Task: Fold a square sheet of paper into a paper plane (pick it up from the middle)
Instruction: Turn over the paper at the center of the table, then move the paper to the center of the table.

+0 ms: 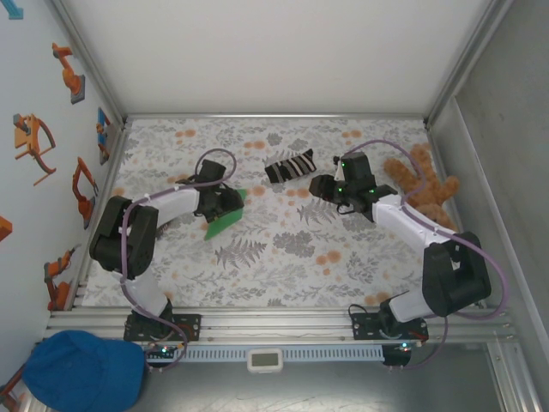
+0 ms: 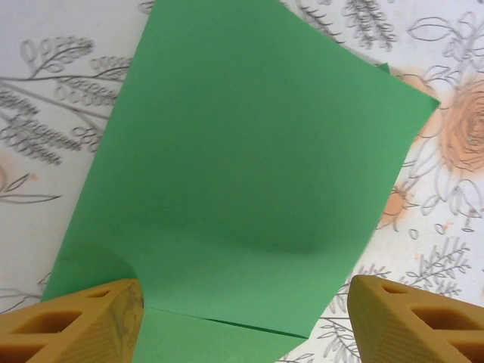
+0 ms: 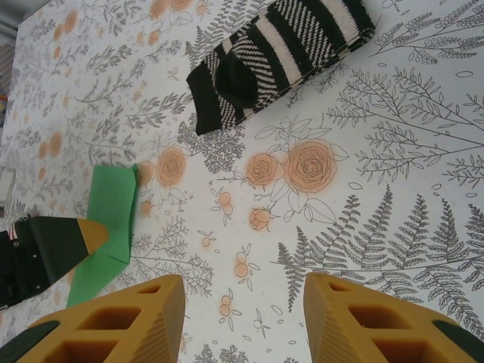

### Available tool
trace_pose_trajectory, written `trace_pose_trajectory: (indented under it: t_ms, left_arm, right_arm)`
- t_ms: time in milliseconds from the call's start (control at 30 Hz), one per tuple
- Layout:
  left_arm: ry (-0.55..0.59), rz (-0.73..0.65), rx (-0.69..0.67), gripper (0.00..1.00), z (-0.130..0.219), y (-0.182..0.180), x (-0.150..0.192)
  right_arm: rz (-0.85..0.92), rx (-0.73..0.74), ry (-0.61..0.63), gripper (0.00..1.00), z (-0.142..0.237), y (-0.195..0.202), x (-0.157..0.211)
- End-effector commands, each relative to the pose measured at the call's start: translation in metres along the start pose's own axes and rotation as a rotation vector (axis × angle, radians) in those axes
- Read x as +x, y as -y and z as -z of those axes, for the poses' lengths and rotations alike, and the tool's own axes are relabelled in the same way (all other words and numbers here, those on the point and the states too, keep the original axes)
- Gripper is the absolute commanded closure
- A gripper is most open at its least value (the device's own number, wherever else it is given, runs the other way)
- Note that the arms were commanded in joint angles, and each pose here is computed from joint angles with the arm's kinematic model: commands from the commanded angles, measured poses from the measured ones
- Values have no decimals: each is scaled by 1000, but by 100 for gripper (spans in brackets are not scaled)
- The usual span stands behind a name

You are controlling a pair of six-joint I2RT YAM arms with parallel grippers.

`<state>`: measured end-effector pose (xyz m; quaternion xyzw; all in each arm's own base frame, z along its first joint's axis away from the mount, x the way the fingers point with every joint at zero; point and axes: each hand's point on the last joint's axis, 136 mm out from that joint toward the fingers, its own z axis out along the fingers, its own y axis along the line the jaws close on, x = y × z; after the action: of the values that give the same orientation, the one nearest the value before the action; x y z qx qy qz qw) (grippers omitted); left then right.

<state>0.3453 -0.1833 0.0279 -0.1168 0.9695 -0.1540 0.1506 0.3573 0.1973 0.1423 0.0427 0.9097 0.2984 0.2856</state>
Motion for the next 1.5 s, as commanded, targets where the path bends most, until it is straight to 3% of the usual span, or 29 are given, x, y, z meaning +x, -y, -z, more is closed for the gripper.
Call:
trace_pose_trajectory:
  t_ms: [0, 367, 500, 633, 867, 1067, 1467]
  left_arm:
    - [-74, -81, 62, 29, -4, 16, 19]
    - [-237, -258, 238, 33, -10, 83, 92]
    - [-229, -264, 296, 35, -4, 102, 90]
    - [-159, -240, 365, 34, 26, 122, 73]
    - [-129, -117, 336, 34, 50, 94, 87]
    - [-138, -62, 322, 37, 42, 84, 99]
    - [-87, -40, 271, 51, 20, 85, 80]
  right_arm:
    - [-7, 1, 16, 55, 4, -4, -9]
    - [-72, -3, -42, 57, -12, 3, 6]
    - [-76, -24, -97, 61, -26, -5, 18]
    - [-59, -29, -124, 62, -34, -13, 25]
    - [-67, -32, -125, 61, -35, -14, 26]
    - [-88, -40, -130, 61, -40, -14, 28]
    - [-101, -49, -149, 62, -42, -16, 33]
